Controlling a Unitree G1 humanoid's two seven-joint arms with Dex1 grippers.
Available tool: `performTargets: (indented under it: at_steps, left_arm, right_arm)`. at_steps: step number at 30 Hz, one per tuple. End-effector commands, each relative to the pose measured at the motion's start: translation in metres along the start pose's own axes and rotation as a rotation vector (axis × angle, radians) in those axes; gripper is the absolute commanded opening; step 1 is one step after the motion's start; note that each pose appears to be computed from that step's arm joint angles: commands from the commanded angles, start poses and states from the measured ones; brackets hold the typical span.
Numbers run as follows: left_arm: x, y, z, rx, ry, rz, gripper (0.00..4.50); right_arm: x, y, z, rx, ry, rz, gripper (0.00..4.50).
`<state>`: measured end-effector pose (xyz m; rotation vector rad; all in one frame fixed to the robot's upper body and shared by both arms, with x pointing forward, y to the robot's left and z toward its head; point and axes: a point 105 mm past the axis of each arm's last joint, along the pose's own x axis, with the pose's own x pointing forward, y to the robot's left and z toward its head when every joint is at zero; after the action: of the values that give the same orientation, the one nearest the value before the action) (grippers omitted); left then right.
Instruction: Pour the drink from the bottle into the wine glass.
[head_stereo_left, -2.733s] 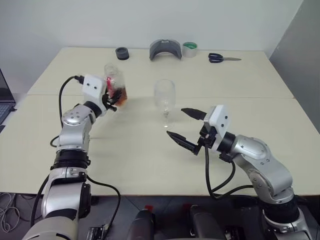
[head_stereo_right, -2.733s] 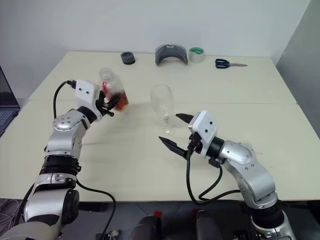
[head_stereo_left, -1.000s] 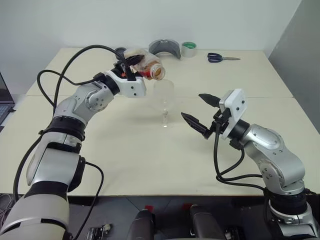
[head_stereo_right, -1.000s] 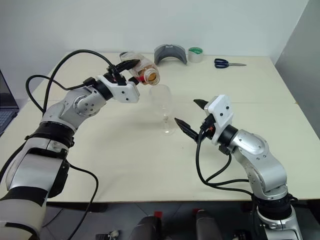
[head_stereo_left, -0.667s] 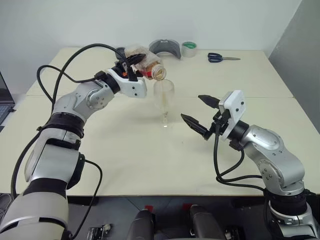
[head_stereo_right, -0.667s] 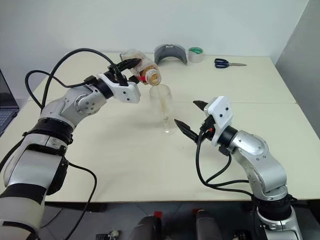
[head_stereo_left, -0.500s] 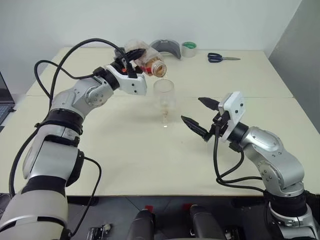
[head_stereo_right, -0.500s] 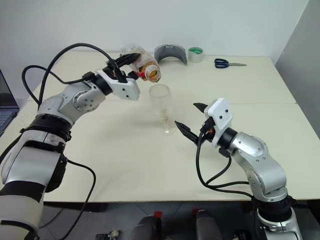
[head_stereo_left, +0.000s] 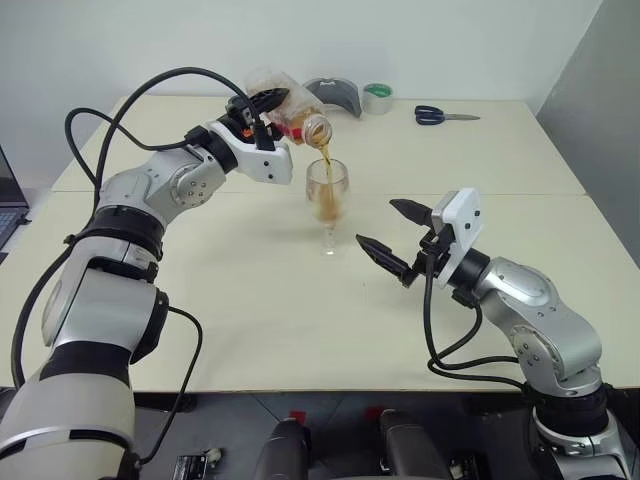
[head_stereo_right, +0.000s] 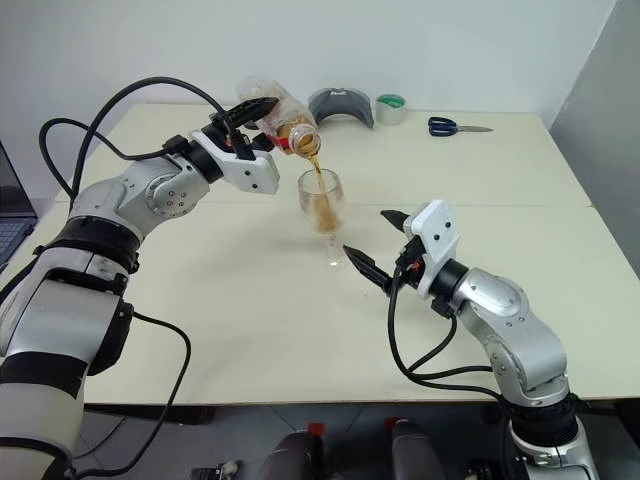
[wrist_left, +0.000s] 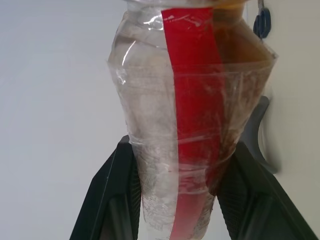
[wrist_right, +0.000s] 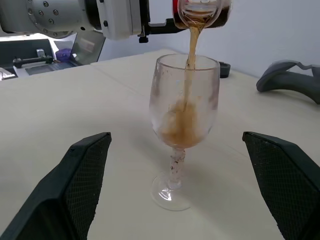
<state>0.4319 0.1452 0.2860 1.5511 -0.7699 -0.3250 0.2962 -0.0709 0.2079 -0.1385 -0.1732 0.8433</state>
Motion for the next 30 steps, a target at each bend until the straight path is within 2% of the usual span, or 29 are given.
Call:
performTargets:
  at_steps: [1, 11, 30]
  left_arm:
    - [0.005, 0.025, 0.002, 0.033, -0.017, 0.077, 1.69]
    - [0.005, 0.028, -0.001, 0.049, -0.008, 0.084, 1.69]
    - [0.006, 0.029, -0.003, 0.070, -0.001, 0.088, 1.69]
  right_arm:
    - [0.002, 0.011, 0.015, -0.025, -0.060, 0.008, 4.50]
    - [0.005, 0.024, 0.025, -0.019, -0.093, 0.042, 4.50]
    - [0.006, 0.025, 0.027, -0.019, -0.088, 0.051, 4.50]
